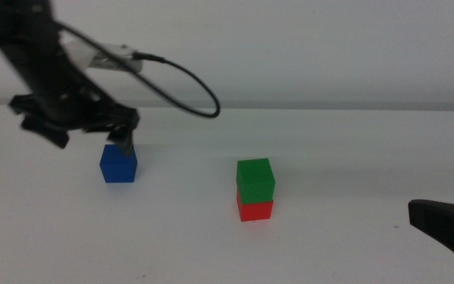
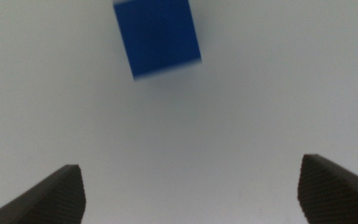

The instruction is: Stack red cubes first, then green, then blue cubes in a specific spot.

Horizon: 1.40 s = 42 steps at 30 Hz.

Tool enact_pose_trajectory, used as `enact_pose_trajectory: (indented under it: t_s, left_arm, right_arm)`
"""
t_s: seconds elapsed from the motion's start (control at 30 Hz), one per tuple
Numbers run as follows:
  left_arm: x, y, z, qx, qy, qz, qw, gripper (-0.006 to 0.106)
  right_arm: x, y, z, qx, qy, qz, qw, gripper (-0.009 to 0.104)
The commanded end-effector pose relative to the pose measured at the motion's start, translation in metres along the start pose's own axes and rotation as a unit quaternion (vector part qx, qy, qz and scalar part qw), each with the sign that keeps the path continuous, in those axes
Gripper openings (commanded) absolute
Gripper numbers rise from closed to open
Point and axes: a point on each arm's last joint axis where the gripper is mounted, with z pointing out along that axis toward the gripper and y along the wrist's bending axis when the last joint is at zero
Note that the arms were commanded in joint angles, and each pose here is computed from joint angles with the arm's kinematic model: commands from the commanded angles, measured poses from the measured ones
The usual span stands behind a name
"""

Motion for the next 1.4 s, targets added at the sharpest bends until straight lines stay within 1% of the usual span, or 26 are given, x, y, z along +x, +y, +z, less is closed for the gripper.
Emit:
enact_pose_trajectory:
  t_s: [0.0,0.07,0.13,0.2,0.7,1.0,1.23,1.37]
  left_arm:
    - [-0.018,-0.005,0.006,-0.008,0.003,-0.014,1.000,0.091]
    - [-0.029,-0.005,0.014,-0.008,0.005,-0.022,1.000,0.091]
    - [-0.038,-0.004,0.024,-0.010,0.012,-0.047,0.999,0.091]
    - [-0.044,-0.003,0.034,-0.017,0.018,-0.061,0.998,0.091]
    - [-0.057,0.000,0.100,-0.025,0.052,-0.076,0.995,0.091]
    - [-0.059,0.002,0.121,-0.031,0.056,-0.075,0.995,0.091]
    - [-0.062,0.004,0.122,-0.040,0.040,-0.076,0.995,0.091]
    - [-0.063,0.005,0.122,-0.047,0.035,-0.076,0.995,0.087]
  right_arm:
    - [-0.002,-0.001,-0.002,0.004,-0.010,0.000,1.000,0.091]
    - [-0.002,-0.001,-0.002,0.004,-0.010,0.000,1.000,0.091]
    - [-0.002,-0.001,-0.002,0.004,-0.010,0.000,1.000,0.091]
    - [-0.002,-0.001,-0.002,0.004,-0.010,0.000,1.000,0.091]
    - [-0.002,-0.001,-0.002,0.004,-0.010,0.000,1.000,0.091]
    - [-0.002,-0.001,-0.002,0.004,-0.010,0.000,1.000,0.091]
    - [-0.002,-0.001,-0.002,0.004,-0.010,0.000,1.000,0.091]
    - [-0.002,-0.001,-0.002,0.004,-0.010,0.000,1.000,0.091]
